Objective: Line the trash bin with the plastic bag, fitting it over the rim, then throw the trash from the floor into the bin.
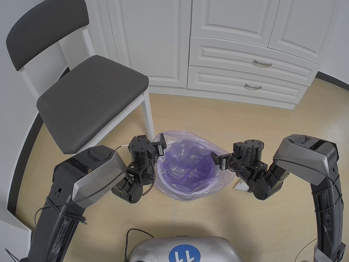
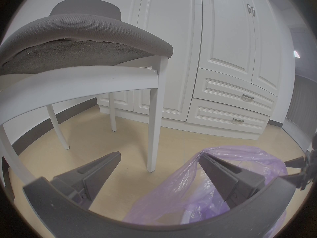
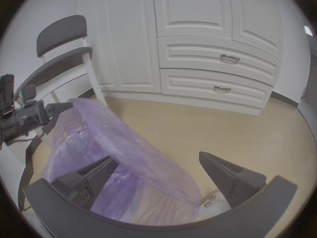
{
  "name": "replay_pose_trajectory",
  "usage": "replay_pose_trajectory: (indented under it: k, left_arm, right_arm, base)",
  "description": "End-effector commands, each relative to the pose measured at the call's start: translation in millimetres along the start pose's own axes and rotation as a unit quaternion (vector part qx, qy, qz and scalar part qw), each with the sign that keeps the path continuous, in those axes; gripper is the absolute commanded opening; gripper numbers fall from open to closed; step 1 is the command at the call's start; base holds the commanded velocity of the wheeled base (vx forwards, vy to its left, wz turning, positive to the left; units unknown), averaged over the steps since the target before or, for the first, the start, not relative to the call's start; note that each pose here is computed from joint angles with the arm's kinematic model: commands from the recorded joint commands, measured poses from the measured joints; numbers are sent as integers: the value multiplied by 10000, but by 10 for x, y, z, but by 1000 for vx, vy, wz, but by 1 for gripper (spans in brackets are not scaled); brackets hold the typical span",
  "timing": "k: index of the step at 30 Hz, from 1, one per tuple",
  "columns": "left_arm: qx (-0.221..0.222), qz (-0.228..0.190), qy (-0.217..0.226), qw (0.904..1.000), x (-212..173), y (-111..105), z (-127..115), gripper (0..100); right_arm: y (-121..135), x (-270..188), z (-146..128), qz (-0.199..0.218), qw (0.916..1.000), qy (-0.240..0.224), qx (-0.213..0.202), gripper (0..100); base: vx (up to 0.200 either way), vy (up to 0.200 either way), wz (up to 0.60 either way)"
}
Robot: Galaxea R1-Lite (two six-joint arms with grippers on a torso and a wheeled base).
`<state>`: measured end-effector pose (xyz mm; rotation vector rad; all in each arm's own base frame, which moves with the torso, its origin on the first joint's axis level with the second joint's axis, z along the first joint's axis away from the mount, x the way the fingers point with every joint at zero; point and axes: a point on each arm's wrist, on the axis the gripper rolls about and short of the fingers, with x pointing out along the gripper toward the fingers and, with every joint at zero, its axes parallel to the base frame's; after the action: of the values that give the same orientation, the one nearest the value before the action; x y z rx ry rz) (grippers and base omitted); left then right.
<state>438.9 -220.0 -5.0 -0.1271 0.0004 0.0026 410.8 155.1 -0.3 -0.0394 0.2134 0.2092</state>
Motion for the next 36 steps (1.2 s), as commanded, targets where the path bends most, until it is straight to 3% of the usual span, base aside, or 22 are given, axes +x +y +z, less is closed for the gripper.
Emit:
replay_pose_trajectory:
  k: [1,10,20,28,31,33,36]
  left_arm:
    - [-23,29,-34,10000,20,23,3,100]
    - [-39,152,-98,9998,140,114,-52,100]
    - [-107,470,-269,9985,342,185,-137,100]
    - [-71,585,-215,9980,462,269,-320,100]
    - [-89,590,-237,9979,476,273,-331,100]
    - [-148,552,-289,9979,452,238,-248,100]
    - [-196,441,-188,9987,302,147,-100,100]
  right_arm:
    - [-5,236,-60,-230,9989,-152,388,100]
    - [38,599,68,-442,9871,-898,1251,100]
    - [64,755,-111,-479,9859,-956,1287,100]
    - [68,936,-128,-590,9760,-1315,1629,100]
    - [70,952,-108,-579,9740,-1378,1703,100]
    - [74,908,49,-545,9703,-1500,1817,100]
    - [72,774,195,-543,9718,-1432,1795,100]
  base:
    - [0,0,0]
    - [0,0,0]
    - [0,0,0]
    - [0,0,0]
    - [0,0,0]
    - [0,0,0]
    - [0,0,0]
